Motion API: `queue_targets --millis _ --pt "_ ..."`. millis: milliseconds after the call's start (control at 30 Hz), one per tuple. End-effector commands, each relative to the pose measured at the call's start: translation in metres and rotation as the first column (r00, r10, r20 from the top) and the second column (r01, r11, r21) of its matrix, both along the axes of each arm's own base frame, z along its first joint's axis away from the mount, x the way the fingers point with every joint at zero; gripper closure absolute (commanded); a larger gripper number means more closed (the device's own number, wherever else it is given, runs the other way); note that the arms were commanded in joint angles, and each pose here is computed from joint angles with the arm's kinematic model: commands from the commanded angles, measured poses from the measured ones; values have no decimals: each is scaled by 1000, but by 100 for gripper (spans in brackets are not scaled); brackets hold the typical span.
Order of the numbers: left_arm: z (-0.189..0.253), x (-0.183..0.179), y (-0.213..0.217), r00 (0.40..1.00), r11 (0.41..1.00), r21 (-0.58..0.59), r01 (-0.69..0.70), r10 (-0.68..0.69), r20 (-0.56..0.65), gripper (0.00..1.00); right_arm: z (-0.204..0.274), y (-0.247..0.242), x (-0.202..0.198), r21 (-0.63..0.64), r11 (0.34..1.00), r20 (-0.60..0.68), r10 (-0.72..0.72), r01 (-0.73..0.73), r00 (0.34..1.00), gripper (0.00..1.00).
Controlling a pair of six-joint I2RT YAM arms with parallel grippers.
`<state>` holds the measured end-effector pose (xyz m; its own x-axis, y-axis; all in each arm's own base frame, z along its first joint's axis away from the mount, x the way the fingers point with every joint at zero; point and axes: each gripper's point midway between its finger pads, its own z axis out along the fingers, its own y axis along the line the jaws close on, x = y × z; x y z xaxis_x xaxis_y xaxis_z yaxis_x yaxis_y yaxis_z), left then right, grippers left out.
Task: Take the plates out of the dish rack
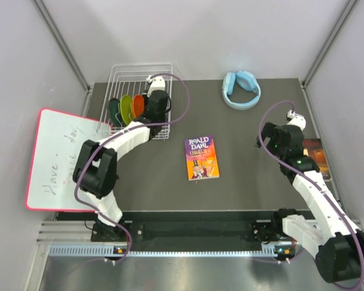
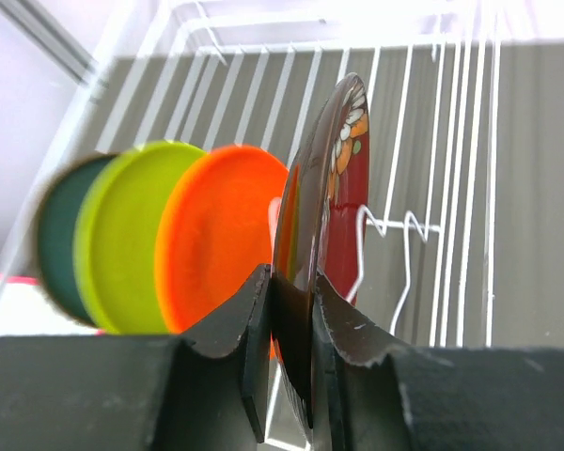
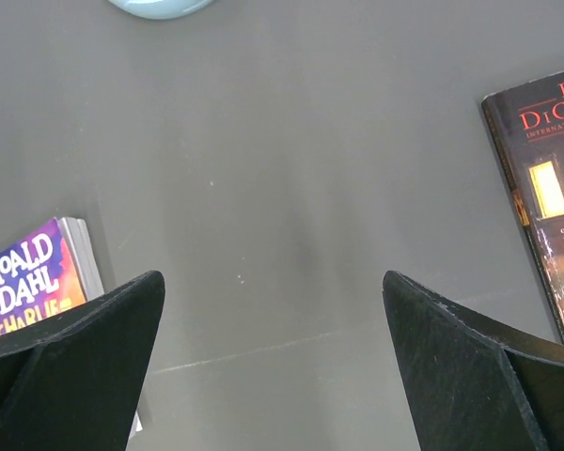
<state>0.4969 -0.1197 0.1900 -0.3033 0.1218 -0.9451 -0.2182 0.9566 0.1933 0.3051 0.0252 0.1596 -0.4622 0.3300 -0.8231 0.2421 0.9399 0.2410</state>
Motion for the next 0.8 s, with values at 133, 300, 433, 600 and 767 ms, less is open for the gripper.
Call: queue_targets --millis 133,300,433,600,767 --pt "134 -37 -3 967 992 -128 -4 36 251 100 14 16 -2 66 995 62 69 -73 996 0" --pt "125 -59 -37 973 968 -207 142 -98 208 100 16 35 0 128 980 101 143 -155 985 0" --pt "117 -80 -64 960 912 -320 258 -203 195 100 20 55 4 183 951 124 229 -249 966 0" --pt "116 -110 -78 926 817 -439 374 -304 222 100 27 79 12 248 908 165 304 -338 938 0" --pt "116 -126 -98 886 734 -498 462 -400 233 100 46 108 8 308 847 241 372 -434 896 0"
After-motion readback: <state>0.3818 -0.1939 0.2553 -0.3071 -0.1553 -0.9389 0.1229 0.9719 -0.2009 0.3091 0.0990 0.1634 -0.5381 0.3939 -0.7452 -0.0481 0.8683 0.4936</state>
